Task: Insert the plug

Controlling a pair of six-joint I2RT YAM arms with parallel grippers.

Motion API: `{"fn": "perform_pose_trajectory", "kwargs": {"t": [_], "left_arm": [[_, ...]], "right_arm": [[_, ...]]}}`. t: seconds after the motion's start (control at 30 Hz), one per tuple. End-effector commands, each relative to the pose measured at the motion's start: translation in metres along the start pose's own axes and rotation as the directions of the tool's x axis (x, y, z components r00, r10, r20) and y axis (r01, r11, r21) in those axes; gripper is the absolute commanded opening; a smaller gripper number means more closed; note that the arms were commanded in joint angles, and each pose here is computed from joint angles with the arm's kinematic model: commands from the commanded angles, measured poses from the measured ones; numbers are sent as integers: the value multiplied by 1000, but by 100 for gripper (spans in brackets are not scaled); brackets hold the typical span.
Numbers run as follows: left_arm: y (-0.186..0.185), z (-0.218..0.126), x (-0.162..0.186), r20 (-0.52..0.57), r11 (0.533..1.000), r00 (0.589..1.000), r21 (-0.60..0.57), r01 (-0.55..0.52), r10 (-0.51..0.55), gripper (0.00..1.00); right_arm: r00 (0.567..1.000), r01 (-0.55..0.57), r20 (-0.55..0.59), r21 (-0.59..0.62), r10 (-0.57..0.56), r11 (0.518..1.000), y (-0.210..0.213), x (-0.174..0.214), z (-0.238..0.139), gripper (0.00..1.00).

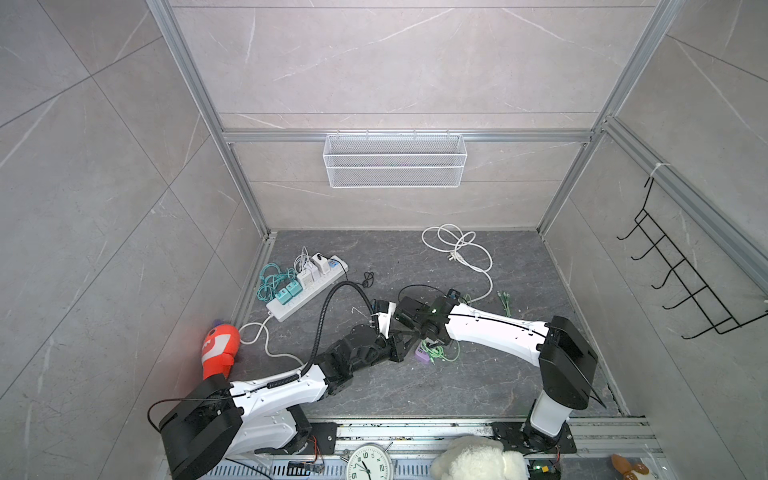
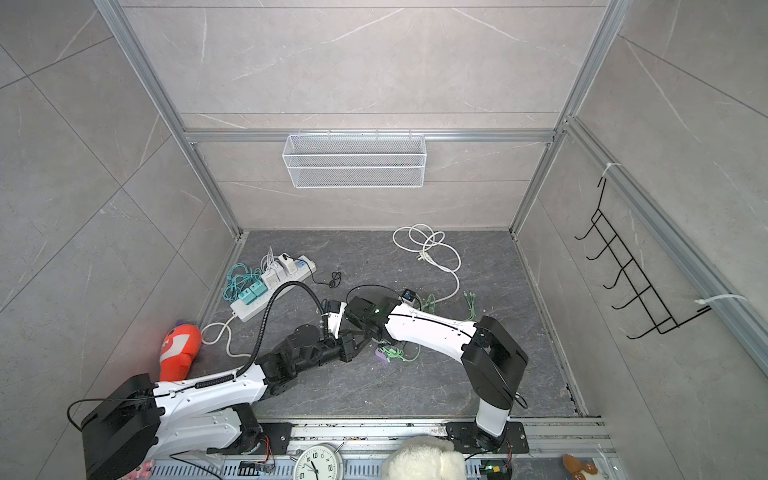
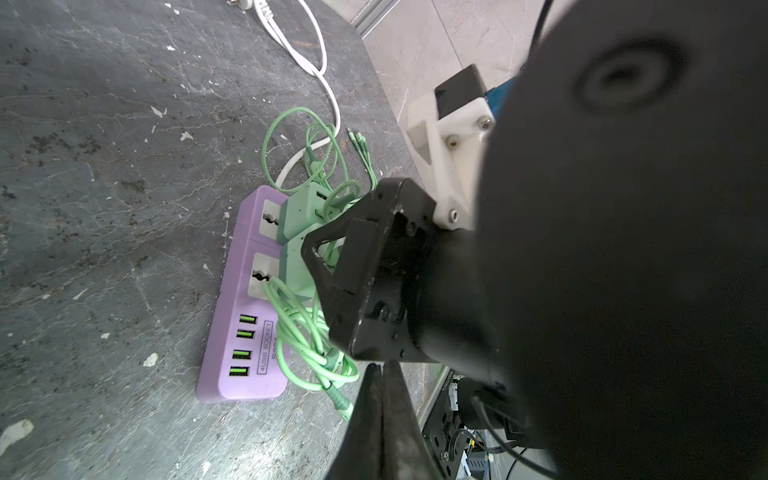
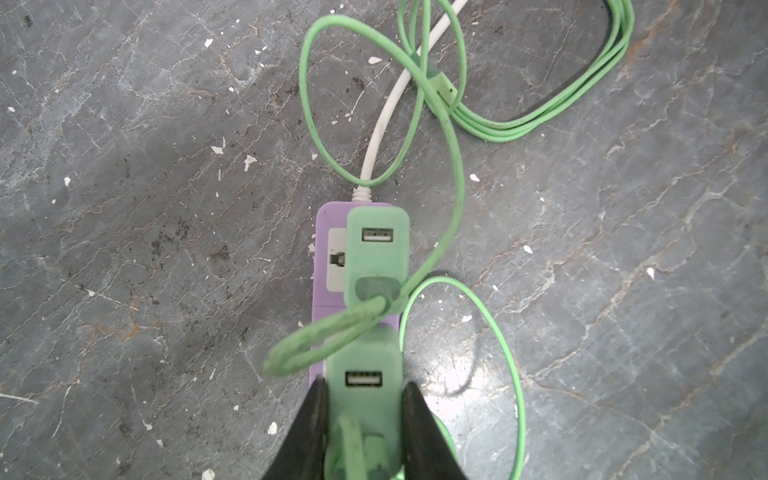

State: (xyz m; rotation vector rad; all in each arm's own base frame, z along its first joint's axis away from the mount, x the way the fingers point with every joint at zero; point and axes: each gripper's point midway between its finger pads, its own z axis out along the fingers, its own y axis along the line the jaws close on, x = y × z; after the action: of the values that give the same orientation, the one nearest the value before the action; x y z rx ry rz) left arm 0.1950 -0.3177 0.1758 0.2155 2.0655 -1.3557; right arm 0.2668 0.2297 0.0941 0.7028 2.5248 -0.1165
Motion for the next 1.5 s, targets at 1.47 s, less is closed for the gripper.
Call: {"fn": "perform_pose_trajectory", "kwargs": {"t": [1.47], "left_arm": [[55,-63,-36,217,980,976,-198,30,14,0]], "right_arm": [[978,51,-206,114,-27,992,-18,54,31,0]]}}
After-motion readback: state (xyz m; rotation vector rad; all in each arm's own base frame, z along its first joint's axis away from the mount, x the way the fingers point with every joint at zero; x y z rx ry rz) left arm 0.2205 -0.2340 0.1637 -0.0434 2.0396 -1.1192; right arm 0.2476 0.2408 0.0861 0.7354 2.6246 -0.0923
